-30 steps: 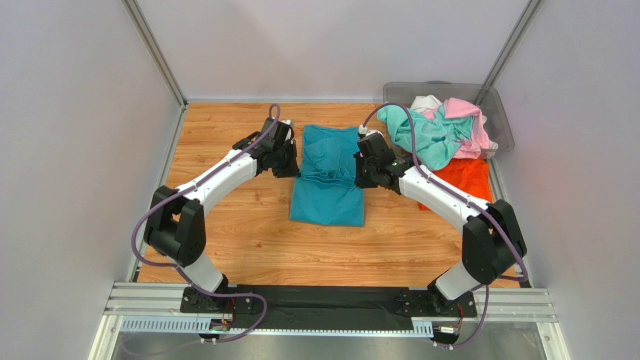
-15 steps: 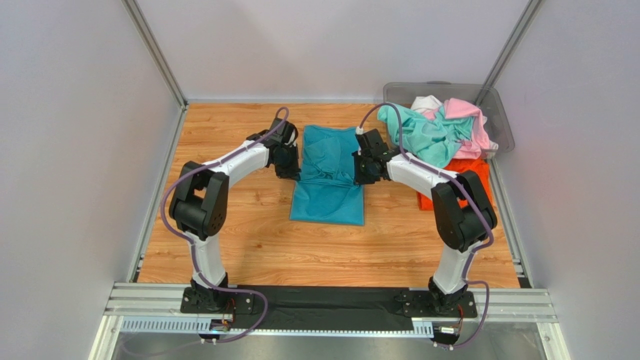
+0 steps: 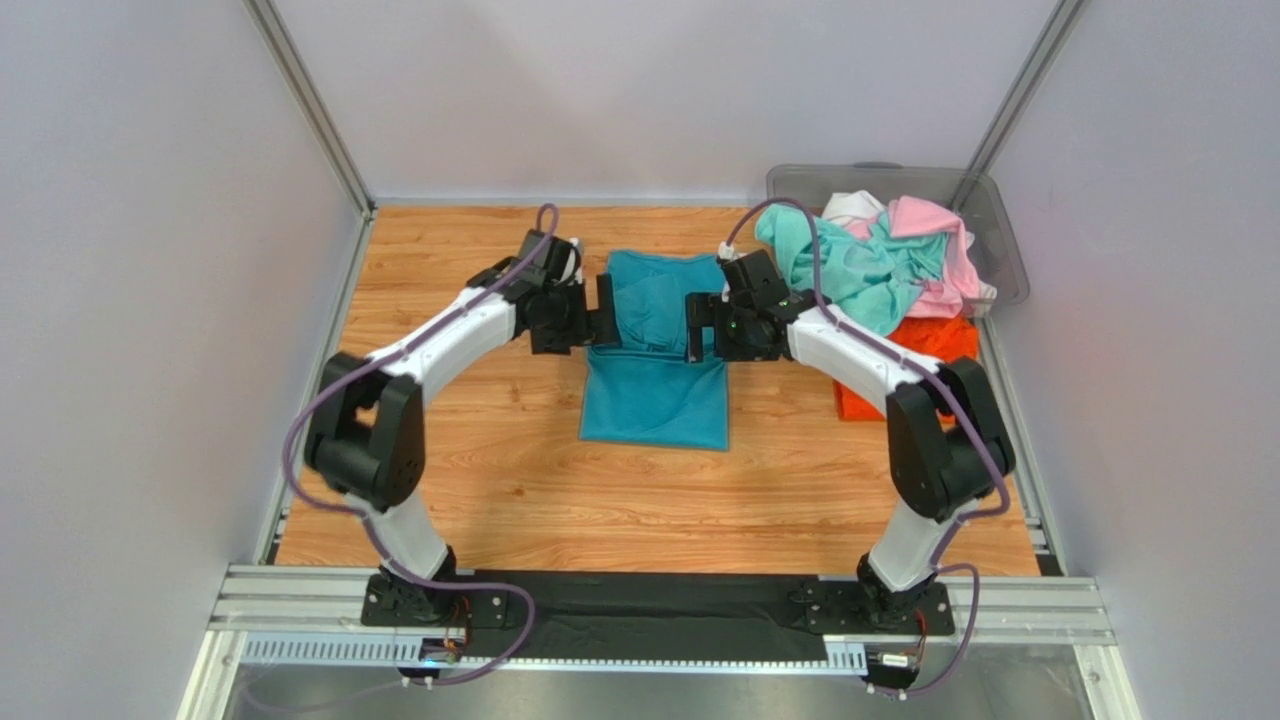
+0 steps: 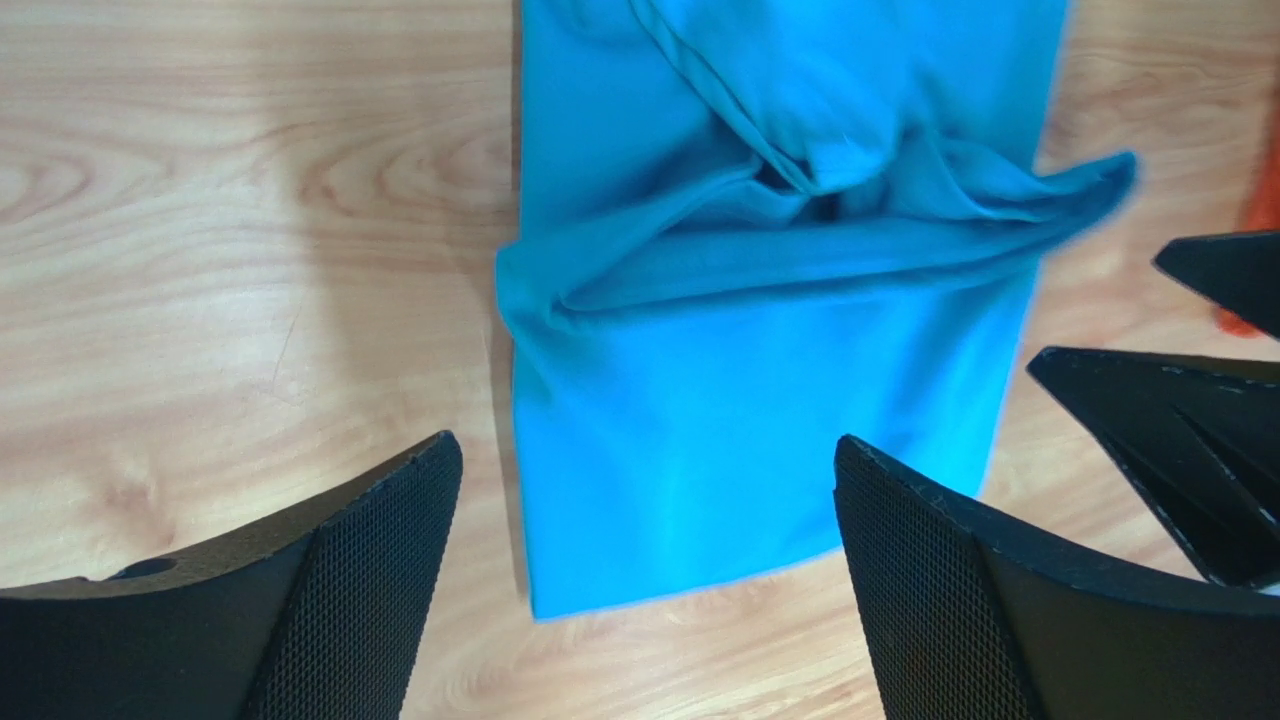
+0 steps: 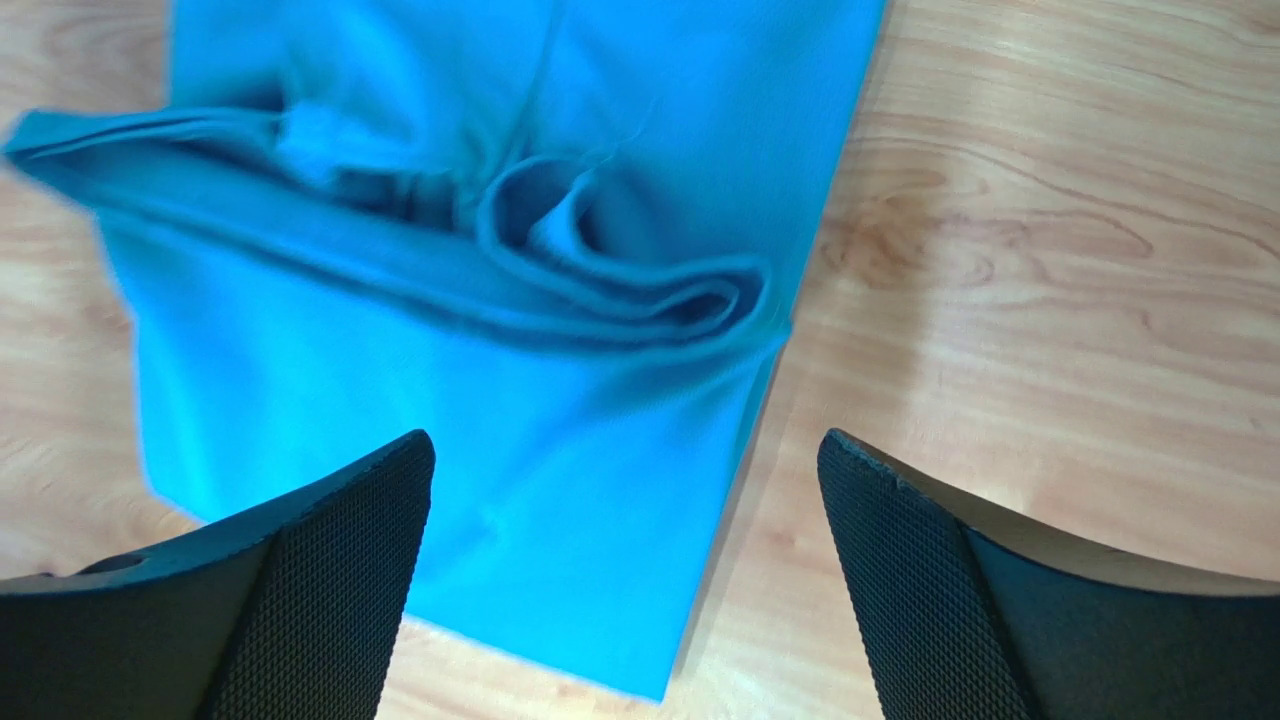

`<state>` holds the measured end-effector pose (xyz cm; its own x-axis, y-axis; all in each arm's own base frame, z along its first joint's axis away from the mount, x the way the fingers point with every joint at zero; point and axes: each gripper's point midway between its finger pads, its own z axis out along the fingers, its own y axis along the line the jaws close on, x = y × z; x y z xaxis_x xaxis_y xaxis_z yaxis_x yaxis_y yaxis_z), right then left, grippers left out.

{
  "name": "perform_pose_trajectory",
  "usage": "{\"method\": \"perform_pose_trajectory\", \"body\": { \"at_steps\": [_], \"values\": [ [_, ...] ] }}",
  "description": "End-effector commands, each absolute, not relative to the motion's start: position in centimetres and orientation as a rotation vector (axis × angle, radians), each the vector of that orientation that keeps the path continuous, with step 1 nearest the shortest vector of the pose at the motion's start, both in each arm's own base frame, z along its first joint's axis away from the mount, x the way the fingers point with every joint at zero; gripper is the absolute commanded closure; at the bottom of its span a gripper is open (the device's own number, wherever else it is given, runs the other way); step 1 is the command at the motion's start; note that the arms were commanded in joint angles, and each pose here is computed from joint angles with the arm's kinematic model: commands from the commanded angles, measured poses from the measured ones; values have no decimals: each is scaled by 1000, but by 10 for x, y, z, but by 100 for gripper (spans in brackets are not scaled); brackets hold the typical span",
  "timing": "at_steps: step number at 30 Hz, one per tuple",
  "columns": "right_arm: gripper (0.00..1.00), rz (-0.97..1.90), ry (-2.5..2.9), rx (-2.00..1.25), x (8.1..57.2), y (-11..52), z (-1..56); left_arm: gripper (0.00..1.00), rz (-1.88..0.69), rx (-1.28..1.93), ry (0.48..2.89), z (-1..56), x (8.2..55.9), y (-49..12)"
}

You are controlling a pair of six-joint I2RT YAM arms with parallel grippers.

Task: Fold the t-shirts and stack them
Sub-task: Fold the tshirt

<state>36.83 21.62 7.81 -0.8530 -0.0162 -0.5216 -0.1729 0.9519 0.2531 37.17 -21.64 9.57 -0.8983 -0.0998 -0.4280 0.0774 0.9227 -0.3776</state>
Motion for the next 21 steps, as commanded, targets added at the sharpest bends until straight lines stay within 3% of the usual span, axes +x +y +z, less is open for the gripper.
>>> {"method": "perform_pose_trajectory", "body": {
  "at_steps": [1,6,11,16,21],
  "values": [
    [0,472,2467,-199,341,230,127,0,-584,-16,2522,141,347,-204],
    [0,541,2446,-274,306,251,134,0,-634,-61,2437,161,293,-182],
    [0,558,2468,-371,286,281,116,0,-664,-148,2431,132,227,-155],
    [0,597,2488,-366,303,309,101,0,-740,-227,2408,106,182,-142],
    [0,541,2474,-375,344,333,87,0,-701,-287,2377,93,173,-129]
  ]
}}
